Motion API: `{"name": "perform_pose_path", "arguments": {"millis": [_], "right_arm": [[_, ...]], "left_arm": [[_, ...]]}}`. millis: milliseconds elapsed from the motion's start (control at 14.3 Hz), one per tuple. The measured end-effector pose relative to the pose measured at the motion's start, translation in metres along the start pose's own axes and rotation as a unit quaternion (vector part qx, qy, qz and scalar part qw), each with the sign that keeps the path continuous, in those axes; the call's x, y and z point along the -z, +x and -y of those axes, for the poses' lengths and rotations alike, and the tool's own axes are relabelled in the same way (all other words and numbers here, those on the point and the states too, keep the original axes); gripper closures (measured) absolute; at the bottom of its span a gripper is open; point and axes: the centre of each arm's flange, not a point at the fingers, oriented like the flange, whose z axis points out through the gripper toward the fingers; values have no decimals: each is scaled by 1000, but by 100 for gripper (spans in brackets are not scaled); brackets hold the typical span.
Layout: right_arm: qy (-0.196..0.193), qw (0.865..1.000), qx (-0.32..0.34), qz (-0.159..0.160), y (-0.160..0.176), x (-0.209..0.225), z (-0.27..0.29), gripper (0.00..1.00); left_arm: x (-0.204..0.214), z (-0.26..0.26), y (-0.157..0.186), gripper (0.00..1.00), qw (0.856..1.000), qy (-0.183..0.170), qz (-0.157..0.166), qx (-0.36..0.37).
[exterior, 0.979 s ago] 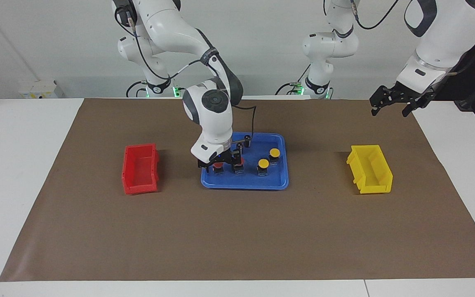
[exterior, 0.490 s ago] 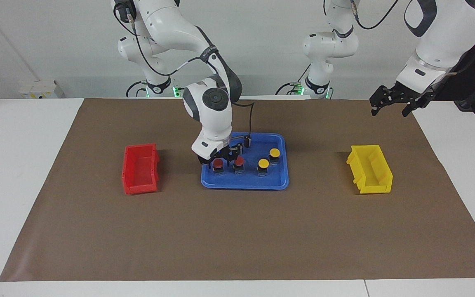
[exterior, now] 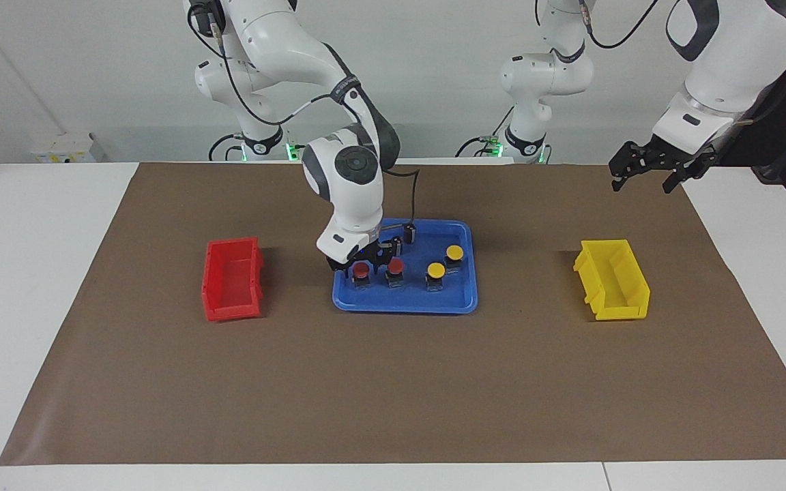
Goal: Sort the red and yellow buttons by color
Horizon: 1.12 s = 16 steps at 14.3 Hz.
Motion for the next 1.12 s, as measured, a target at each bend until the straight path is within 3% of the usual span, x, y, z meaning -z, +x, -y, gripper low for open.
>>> {"name": "perform_pose_path", "arguments": {"millis": [210,350,490,770,979,1119], "right_arm": [[1,1000,4,0,-3,-3,4,41],[1,1000,5,0,-5,-3,5,42],[1,1000,6,0,-7,-2,5,59],[1,1000,4,-1,-7,5,2,59],[1,1000,-5,-1,-5,54,-26,59],[15,1000,-3,9,-4,95,-89,59]], "left_arm": [[-28,-66,0,0,999,-5,-37,28],[-46,-105,-6,0,999,-9,-41,35],[-65,-134,-10,0,998,-14,-49,43],[-97,-170,-19,0,997,-18,-49,49],[-111,-185,-15,0,997,-23,-55,54],[-131,-210,-14,0,996,-28,-58,57]]}}
